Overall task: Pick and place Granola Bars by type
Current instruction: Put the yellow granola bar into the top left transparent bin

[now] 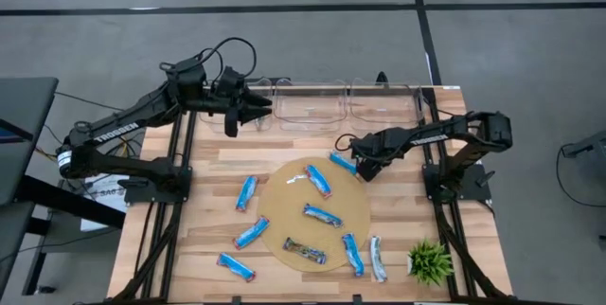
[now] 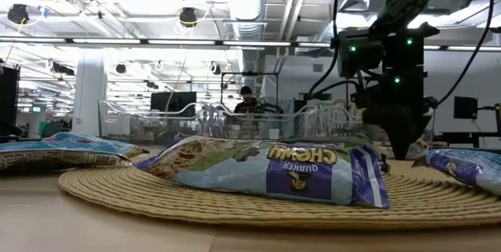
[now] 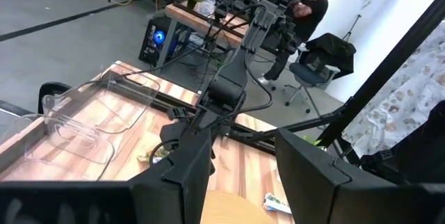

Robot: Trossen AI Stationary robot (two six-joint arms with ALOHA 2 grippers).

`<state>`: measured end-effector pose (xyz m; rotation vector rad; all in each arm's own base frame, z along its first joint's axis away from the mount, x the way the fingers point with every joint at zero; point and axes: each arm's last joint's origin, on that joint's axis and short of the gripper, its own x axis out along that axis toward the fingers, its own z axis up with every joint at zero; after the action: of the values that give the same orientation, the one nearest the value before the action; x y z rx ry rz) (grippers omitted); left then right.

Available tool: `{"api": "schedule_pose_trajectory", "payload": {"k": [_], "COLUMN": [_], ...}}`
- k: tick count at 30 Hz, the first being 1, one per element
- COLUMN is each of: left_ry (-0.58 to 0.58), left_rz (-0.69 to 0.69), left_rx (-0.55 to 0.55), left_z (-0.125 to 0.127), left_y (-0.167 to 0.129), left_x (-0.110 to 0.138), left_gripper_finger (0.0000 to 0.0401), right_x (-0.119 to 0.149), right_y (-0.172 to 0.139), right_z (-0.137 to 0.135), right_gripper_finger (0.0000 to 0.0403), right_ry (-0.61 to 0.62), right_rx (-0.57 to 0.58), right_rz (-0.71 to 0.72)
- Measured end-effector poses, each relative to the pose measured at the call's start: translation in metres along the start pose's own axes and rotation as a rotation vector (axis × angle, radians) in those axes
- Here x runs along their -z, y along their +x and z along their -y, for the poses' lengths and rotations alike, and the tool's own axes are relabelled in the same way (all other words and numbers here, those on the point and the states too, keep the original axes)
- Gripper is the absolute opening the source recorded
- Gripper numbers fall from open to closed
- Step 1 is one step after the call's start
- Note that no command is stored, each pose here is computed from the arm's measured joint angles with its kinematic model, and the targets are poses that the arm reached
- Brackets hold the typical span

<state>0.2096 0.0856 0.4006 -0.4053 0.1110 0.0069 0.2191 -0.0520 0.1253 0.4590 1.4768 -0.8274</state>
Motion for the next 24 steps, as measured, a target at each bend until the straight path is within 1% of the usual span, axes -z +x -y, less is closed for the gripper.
{"api": "schedule_pose_trajectory", "payload": {"k": [4, 6, 9, 12, 14, 16, 19, 22, 24], "left_ry": [-0.002, -0.006, -0.017, -0.045, -0.076, -0.119, -0.182, -0.257, -0.305], "left_rz": [-0.004, -0.007, -0.024, -0.046, -0.065, -0.079, -0.099, -0.124, -0.133], "left_rx": [-0.003, -0.021, -0.076, -0.158, -0.219, -0.27, -0.305, -0.326, -0.326], "left_z": [0.0, -0.001, -0.003, -0.007, -0.009, -0.012, -0.017, -0.026, -0.034], "left_y": [0.0, 0.0, 0.0, -0.001, -0.001, -0.002, 0.004, 0.02, 0.036], "left_x": [0.0, 0.001, 0.004, 0.008, 0.012, 0.015, 0.019, 0.025, 0.03], "left_gripper_finger": [0.0152, 0.0152, 0.0152, 0.0152, 0.0152, 0.0152, 0.0152, 0.0152, 0.0152], "right_x": [0.0, -0.001, -0.002, -0.002, -0.004, -0.005, -0.009, -0.015, -0.019], "right_y": [-0.005, -0.008, -0.016, -0.03, -0.042, -0.057, -0.085, -0.112, -0.127], "right_z": [0.001, 0.002, 0.004, 0.009, 0.011, 0.014, 0.016, 0.018, 0.019], "right_gripper_finger": [0.0097, 0.008, 0.0071, 0.0072, 0.0073, 0.0074, 0.0074, 0.0074, 0.0074], "right_ry": [0.039, 0.051, 0.098, 0.165, 0.214, 0.265, 0.311, 0.337, 0.342], "right_rx": [-0.028, -0.039, -0.078, -0.155, -0.236, -0.341, -0.549, -0.757, -0.862], "right_rz": [0.026, 0.047, 0.088, 0.141, 0.196, 0.269, 0.421, 0.585, 0.686]}}
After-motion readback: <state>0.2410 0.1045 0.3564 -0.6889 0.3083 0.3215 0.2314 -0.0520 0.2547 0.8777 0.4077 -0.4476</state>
